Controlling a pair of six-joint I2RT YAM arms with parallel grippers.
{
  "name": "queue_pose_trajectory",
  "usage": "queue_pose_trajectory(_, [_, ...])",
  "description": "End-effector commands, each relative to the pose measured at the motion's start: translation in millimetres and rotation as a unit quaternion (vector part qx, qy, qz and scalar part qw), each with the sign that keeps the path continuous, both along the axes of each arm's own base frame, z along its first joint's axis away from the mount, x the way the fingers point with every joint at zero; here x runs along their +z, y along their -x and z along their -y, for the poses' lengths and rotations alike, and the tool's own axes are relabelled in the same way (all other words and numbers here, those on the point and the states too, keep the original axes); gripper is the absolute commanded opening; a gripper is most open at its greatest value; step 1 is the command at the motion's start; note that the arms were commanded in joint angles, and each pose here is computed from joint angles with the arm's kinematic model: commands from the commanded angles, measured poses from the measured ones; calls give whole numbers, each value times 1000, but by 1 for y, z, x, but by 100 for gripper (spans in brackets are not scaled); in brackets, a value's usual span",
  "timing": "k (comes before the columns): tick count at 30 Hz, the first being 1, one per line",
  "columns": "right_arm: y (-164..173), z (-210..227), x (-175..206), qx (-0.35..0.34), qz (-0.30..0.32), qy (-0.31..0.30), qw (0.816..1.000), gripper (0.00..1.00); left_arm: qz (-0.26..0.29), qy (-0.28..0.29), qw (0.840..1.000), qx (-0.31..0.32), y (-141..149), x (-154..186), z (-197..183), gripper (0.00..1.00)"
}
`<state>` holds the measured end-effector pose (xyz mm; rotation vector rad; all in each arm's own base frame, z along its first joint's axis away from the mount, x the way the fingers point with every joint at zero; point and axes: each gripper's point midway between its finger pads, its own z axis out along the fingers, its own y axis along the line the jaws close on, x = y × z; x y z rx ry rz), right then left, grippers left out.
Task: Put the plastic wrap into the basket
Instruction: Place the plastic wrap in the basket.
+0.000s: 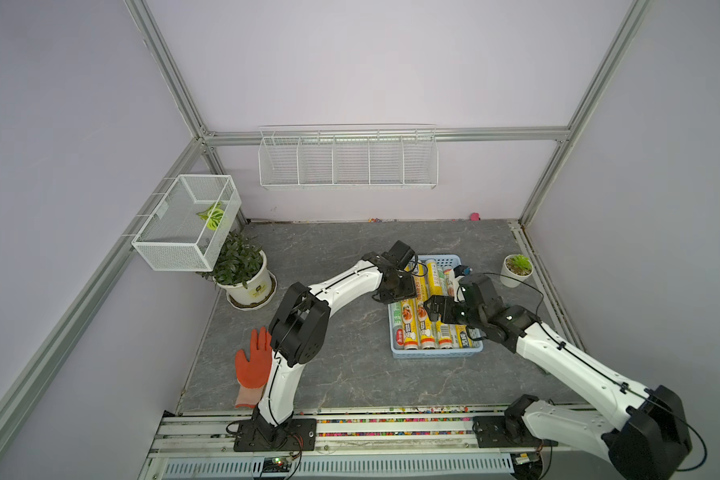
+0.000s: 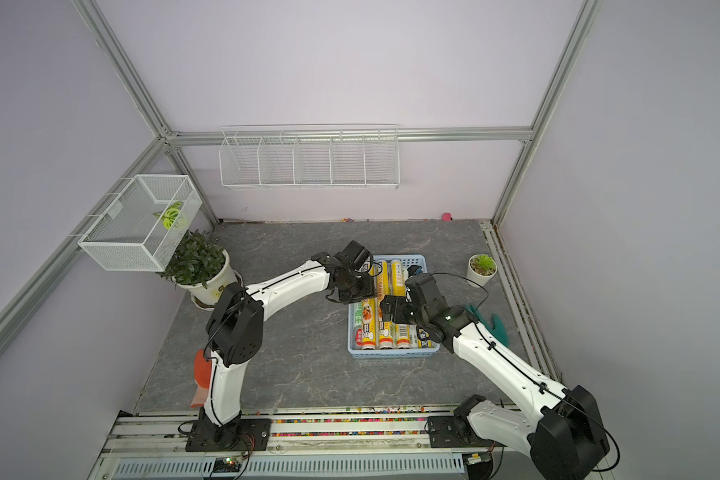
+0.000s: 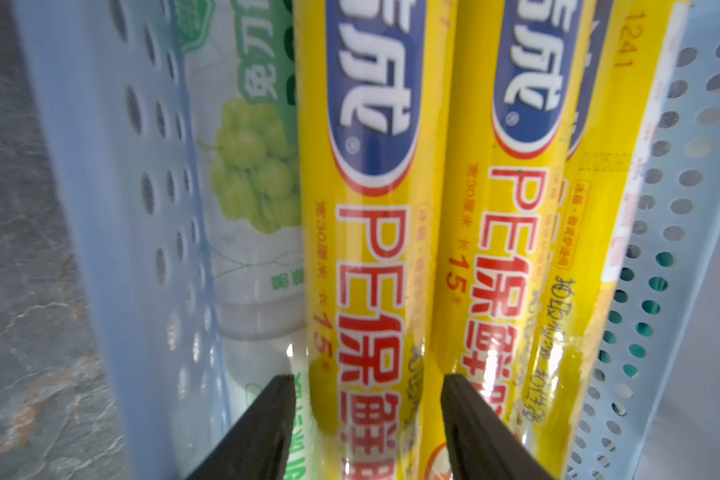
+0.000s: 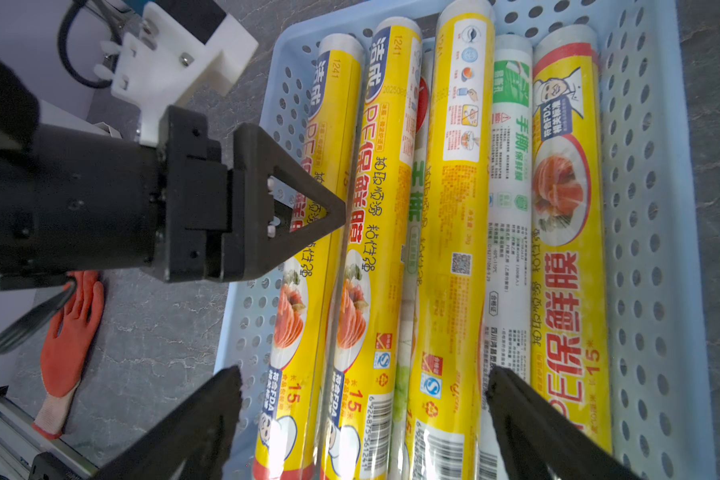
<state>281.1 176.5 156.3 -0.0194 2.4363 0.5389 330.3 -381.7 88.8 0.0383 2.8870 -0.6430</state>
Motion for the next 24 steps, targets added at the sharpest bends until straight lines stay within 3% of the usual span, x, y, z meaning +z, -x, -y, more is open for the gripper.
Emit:
queue_pose_trajectory(1, [-5, 4, 6, -6, 11, 8, 1000, 97, 20, -4, 1000, 5, 1, 20, -8, 62])
queue_pose_trajectory(11, [-7, 22, 15, -50, 41, 22, 998, 97, 65, 24, 998, 13, 3, 44, -18, 65])
queue_pose_trajectory(17, [-6, 58, 24, -104, 74, 83, 988, 97, 114, 55, 992, 23, 3, 67, -26, 66])
queue_pose_trajectory(24, [-9, 96, 38, -157, 128, 152, 967, 97, 184, 39, 980, 66, 3, 91, -63, 67])
